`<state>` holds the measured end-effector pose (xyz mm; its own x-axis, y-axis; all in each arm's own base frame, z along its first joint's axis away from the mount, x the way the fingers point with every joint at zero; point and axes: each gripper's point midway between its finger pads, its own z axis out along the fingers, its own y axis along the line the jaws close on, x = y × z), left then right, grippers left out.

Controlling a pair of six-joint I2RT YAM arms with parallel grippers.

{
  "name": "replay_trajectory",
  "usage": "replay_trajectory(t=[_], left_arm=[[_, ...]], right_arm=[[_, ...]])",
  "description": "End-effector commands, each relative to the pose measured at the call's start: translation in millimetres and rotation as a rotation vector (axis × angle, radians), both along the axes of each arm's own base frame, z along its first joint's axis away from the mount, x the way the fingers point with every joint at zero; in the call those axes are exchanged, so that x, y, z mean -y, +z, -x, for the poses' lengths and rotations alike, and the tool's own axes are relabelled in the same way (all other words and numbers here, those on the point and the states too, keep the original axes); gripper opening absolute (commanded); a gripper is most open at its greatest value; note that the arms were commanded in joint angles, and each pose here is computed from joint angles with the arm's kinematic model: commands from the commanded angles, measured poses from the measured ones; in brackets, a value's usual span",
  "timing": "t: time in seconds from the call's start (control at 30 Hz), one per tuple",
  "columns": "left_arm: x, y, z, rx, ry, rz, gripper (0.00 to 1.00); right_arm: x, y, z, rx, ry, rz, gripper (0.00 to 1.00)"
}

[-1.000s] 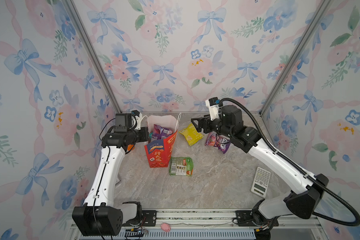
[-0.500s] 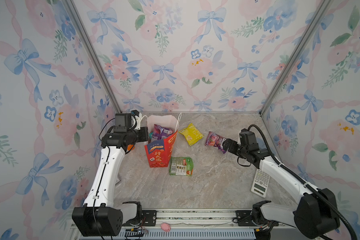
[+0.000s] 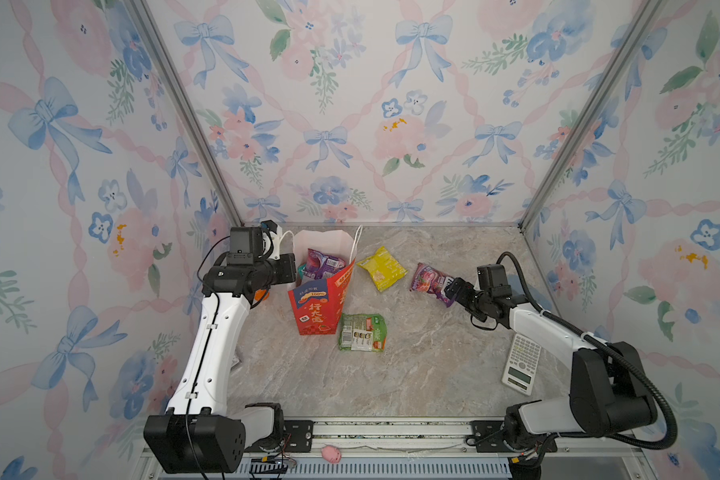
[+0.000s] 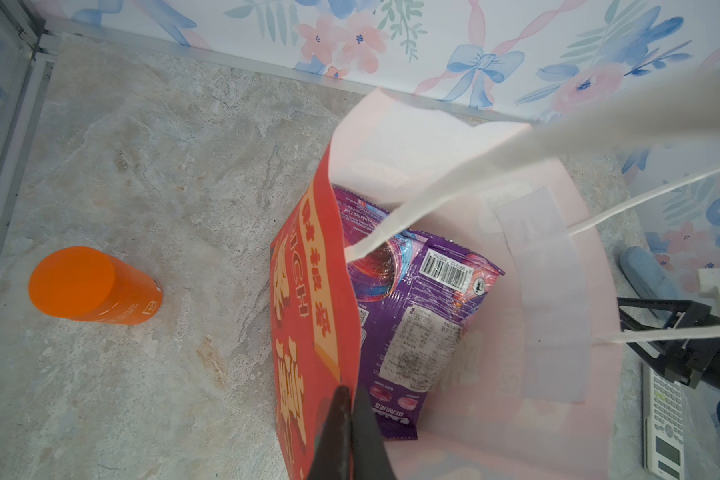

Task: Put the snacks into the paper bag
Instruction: 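Grasp the Fox's Berries candy bag by its edge with the right gripper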

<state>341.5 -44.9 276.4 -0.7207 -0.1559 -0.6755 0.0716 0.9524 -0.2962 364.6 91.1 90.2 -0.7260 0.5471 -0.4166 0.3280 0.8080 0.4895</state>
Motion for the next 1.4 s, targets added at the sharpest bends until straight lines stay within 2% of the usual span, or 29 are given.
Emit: replay_trajectory(t=[0.0,0.27,0.6,0.83,1.17,1.37], left_arm=[[-3,10,-1,0.030,0.021,0.005,0.00],[-6,13,-4,0.042,0.026,-0.014,0.00],[-3,6,-11,0.031,0.004,-0.007,0.00],[-1,6,-12,0.032,-0.006,0.001,0.00],[-3,5,-9,0.032,0.004,-0.008,0.00],[-3,4,-9,0.031,0.004,-0.006,0.00]], right_arm=[[3,-4,-11,0.010,-0.037,-0.026,0.93],[-1,-22,-35,-0.008,-0.063,-0.084,0.74],[-7,-40,-59,-0.026,-0.087,-0.123,0.68],[-8,-56,-64,-0.043,-0.101,-0.129,0.56],[-8,-65,-64,-0.045,-0.071,-0.113,0.24],[-14,-46,-65,-0.005,-0.014,-0.068,0.04]])
